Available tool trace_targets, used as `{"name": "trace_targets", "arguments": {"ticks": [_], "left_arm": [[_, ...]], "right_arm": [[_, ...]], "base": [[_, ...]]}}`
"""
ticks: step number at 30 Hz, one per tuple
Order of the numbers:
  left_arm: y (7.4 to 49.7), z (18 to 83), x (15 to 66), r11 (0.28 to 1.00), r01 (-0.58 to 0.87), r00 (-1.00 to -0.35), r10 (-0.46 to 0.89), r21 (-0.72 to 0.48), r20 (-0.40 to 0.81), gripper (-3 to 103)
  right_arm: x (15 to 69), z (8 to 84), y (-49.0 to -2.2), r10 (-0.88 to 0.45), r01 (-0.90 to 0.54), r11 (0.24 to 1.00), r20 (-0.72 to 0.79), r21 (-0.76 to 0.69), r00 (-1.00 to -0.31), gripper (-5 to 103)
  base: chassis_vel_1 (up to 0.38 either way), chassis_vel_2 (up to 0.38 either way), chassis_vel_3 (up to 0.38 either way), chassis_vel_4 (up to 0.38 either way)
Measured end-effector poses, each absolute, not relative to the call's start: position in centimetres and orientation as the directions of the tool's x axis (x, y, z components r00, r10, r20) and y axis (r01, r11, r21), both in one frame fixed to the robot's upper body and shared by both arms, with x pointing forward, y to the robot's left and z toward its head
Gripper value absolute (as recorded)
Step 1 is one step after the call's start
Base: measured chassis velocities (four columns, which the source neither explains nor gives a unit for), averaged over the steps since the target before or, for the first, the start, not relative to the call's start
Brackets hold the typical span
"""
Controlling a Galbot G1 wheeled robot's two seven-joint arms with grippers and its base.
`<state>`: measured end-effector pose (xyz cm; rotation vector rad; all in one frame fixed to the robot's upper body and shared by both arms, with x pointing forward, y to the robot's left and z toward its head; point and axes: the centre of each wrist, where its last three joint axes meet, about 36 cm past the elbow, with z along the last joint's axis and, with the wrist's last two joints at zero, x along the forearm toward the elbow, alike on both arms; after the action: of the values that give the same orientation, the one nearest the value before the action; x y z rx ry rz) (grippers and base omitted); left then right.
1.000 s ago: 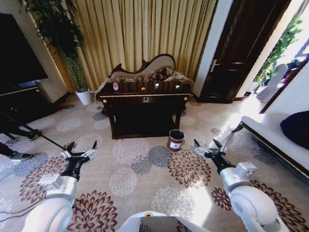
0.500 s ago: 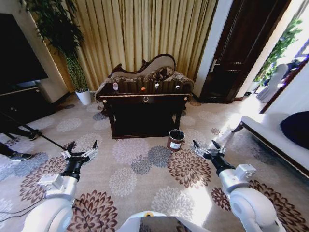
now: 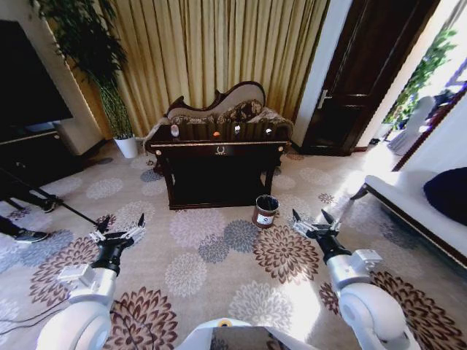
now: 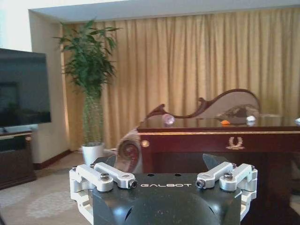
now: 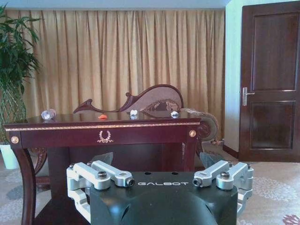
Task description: Move to the front of the table and place the trash on the table into the trash bin.
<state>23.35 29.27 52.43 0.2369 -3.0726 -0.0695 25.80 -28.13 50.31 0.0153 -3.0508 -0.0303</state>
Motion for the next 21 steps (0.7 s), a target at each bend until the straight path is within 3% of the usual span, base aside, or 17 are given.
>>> {"name": "trace_targets", "arguments": {"ticks": [8, 21], "left_arm": [[32.3, 52.2, 25.2, 0.968, -0.235, -0.97, -0.239, 0.082, 0.038, 100], [36.0, 52.0, 25.2, 0.963, -0.235, -0.971, -0.239, 0.129, 0.02, 100]], "right_arm": [[25.0, 49.4, -28.8, 0.055, 0.049, 0.997, 0.101, -0.056, -0.993, 100], [24.2, 48.9, -29.0, 0.091, 0.085, 0.994, 0.103, -0.066, -0.99, 100]], "base": [[0.0, 0.0, 0.0, 0.0], [0.0, 0.0, 0.0, 0.0]]}}
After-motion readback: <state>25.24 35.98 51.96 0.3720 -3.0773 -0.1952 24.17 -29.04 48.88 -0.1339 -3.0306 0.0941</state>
